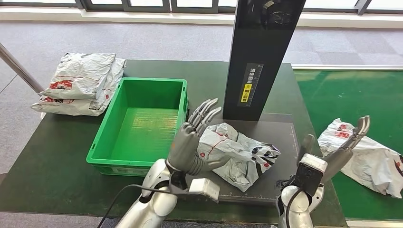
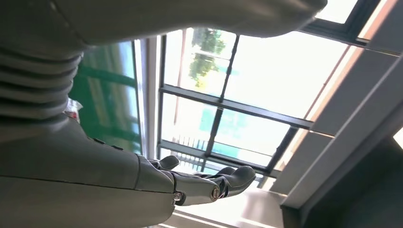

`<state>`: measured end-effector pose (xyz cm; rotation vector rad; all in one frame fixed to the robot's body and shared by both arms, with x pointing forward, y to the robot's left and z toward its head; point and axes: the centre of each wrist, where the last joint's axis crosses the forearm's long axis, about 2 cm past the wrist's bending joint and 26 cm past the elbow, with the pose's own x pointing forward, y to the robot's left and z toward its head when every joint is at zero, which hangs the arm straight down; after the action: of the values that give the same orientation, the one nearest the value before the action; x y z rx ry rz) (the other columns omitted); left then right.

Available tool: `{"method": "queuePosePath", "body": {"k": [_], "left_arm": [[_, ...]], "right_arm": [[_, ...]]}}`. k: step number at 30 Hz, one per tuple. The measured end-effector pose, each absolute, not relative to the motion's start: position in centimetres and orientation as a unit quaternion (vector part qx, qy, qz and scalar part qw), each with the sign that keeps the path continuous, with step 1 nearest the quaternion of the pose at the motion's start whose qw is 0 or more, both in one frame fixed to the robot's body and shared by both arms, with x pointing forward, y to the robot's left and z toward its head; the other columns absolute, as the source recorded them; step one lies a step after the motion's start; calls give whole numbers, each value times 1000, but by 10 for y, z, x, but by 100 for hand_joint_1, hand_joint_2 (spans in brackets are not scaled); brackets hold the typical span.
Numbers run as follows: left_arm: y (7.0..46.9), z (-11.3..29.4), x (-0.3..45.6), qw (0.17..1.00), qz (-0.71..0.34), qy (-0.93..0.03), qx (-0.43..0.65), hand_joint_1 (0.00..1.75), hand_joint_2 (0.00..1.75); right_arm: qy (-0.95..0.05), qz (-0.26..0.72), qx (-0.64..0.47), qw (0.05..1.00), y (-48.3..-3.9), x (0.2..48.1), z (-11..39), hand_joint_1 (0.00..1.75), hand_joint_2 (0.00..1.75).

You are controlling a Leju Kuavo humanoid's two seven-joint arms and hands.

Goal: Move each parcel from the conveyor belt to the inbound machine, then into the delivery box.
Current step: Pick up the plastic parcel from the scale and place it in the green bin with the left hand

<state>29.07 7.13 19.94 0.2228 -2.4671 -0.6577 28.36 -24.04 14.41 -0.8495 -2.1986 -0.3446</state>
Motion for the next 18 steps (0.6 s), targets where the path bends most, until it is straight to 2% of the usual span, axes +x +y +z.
{"method": "queuePosePath", "body": {"k": [10, 18], "left_arm": [[44, 189, 332, 339, -322, -879, 92, 0, 175], [36, 157, 346, 433, -454, -768, 132, 0, 175]], "right_arm": [[-868, -163, -342, 321, -242, 274, 172, 0, 175], [-869, -164, -350, 309, -246, 269, 177, 0, 175]]}}
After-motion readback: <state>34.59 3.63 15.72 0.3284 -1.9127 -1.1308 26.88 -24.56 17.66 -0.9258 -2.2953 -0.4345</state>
